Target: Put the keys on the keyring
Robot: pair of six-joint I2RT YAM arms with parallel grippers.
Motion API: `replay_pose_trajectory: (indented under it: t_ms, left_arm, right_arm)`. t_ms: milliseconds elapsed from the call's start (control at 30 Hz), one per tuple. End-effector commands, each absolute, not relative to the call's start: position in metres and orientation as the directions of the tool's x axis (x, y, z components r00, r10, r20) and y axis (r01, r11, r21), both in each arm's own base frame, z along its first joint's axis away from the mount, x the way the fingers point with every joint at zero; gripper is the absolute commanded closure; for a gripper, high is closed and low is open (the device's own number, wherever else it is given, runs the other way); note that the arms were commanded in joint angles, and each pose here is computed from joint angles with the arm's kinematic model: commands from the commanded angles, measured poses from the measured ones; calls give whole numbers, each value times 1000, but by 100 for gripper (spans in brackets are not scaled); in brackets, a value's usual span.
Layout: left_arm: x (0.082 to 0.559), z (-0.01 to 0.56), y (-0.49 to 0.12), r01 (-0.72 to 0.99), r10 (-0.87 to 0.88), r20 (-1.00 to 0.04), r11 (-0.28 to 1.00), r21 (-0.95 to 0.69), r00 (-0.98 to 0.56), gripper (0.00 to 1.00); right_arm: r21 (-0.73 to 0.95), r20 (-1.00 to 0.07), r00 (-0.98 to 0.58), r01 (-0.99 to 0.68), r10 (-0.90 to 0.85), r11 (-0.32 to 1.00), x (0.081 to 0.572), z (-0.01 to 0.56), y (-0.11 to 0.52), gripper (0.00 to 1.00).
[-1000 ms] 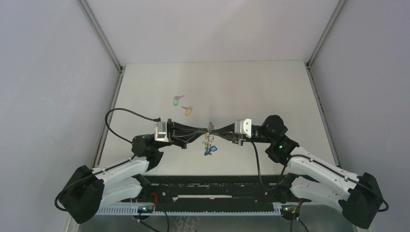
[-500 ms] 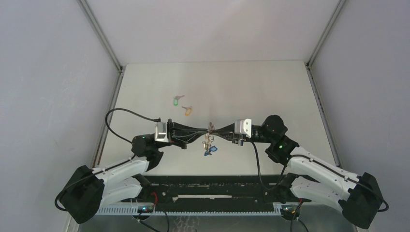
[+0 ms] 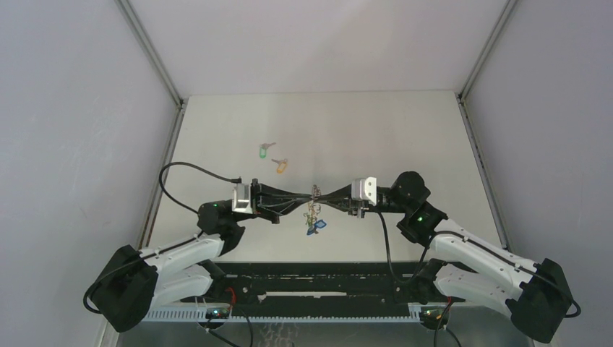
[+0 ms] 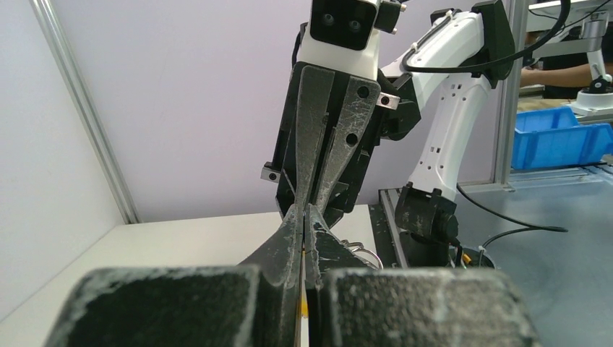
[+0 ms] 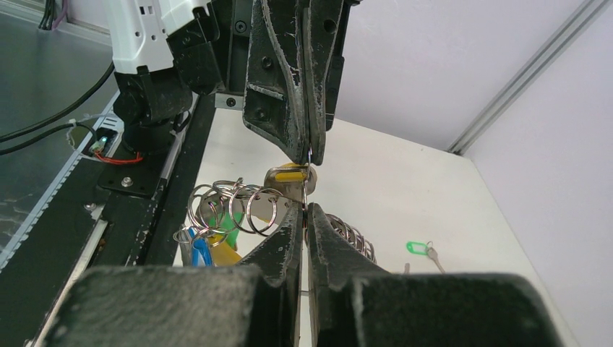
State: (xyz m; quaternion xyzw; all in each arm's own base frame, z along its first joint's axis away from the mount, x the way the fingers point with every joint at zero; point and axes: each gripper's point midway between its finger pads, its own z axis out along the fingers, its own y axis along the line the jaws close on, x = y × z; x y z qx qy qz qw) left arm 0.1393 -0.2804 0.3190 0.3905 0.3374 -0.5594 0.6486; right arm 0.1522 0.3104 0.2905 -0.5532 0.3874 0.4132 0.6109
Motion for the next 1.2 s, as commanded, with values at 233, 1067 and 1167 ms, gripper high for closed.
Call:
replay_pose_trajectory:
  t_ms: [233, 1067, 1167]
  left_arm:
    - [129, 333, -287, 985, -477, -865, 10, 169, 154, 100]
    - [132, 323, -292, 988, -458, -878, 1, 154, 137, 100]
    - [132, 323, -292, 988, -458, -878, 0, 153, 136, 100]
  right_arm:
    - [-410, -894, 414, -910, 172, 57, 146, 337, 308, 100]
    - [-394, -886, 410, -912, 218, 114, 148, 361, 300, 100]
    - [-398, -882, 414, -910, 225, 111, 146, 363, 299, 100]
